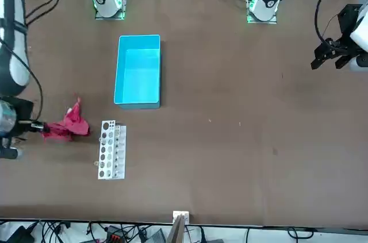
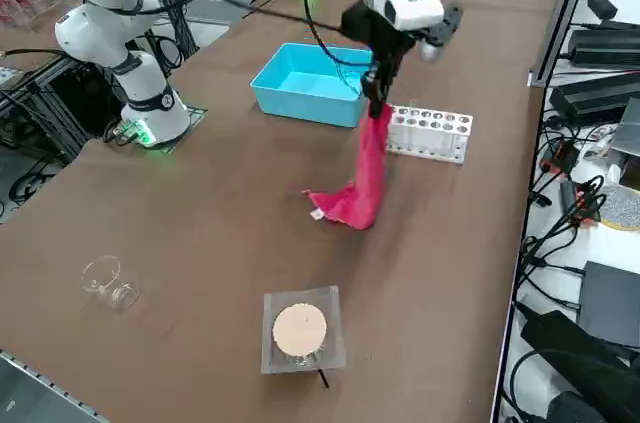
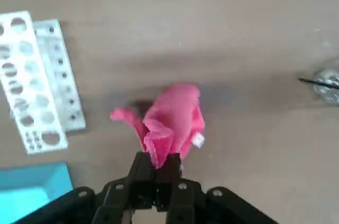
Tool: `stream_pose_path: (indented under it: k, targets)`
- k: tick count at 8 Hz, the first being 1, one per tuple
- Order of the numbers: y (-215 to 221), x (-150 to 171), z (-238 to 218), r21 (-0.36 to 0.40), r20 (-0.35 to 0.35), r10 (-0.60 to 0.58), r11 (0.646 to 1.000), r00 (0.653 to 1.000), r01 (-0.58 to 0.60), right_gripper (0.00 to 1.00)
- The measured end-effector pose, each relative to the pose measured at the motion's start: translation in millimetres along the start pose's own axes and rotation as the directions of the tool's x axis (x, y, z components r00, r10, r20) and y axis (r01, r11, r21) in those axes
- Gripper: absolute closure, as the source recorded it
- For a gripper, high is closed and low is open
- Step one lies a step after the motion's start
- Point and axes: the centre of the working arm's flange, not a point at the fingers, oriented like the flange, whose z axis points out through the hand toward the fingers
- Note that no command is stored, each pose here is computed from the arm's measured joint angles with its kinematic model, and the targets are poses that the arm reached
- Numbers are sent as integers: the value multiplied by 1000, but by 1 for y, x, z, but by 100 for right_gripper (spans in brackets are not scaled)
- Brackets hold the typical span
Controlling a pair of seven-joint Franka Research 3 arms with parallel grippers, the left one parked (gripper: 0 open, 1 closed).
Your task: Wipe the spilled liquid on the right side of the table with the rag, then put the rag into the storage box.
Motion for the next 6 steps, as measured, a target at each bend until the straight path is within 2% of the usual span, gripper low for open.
stream_pose_path:
  k: [3,5,6]
  targets:
    - [41,-62,-82,-94,55,-72,993,996,77,97]
    - [63,-92,-109,-93,85,-83,991,993,91,97]
    - [59,-105,-120,-87,107,-88,991,990,98,97]
